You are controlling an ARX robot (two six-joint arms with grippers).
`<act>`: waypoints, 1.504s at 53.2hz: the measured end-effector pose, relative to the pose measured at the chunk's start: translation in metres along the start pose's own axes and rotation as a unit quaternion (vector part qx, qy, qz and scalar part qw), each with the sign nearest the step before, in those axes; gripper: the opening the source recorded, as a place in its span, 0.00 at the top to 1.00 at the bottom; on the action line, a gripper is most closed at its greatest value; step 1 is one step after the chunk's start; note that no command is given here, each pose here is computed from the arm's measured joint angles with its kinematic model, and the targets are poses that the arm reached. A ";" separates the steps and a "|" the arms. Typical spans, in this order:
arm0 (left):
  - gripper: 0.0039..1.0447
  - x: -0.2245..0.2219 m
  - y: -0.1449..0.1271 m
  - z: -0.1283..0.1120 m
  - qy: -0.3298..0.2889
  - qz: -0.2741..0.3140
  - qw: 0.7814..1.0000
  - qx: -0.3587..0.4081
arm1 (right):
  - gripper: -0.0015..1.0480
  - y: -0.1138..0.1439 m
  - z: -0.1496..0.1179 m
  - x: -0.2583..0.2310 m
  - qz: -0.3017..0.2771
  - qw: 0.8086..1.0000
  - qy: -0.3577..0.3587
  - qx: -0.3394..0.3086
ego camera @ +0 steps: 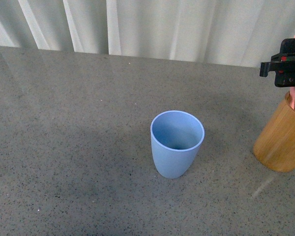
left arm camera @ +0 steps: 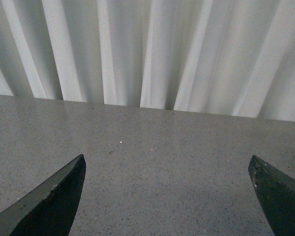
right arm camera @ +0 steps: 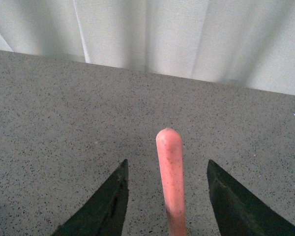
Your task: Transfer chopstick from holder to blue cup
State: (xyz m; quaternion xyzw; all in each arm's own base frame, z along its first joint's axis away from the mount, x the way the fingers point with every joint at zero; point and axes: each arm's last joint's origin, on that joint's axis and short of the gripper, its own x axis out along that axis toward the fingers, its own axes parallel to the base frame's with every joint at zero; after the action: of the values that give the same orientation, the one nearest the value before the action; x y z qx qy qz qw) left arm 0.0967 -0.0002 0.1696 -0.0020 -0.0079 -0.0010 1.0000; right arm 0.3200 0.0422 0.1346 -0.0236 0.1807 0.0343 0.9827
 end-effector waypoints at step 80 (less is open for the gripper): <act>0.06 0.000 0.000 0.000 0.000 0.000 1.000 0.000 | 0.97 0.094 0.120 -0.099 0.154 0.971 -0.177 0.037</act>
State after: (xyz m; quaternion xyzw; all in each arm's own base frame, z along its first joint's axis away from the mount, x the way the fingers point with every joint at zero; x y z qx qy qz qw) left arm 0.0967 -0.0002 0.1696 -0.0020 -0.0079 -0.0010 1.0000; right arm 0.2625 0.1374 0.2786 0.0474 0.0060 0.1816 0.9822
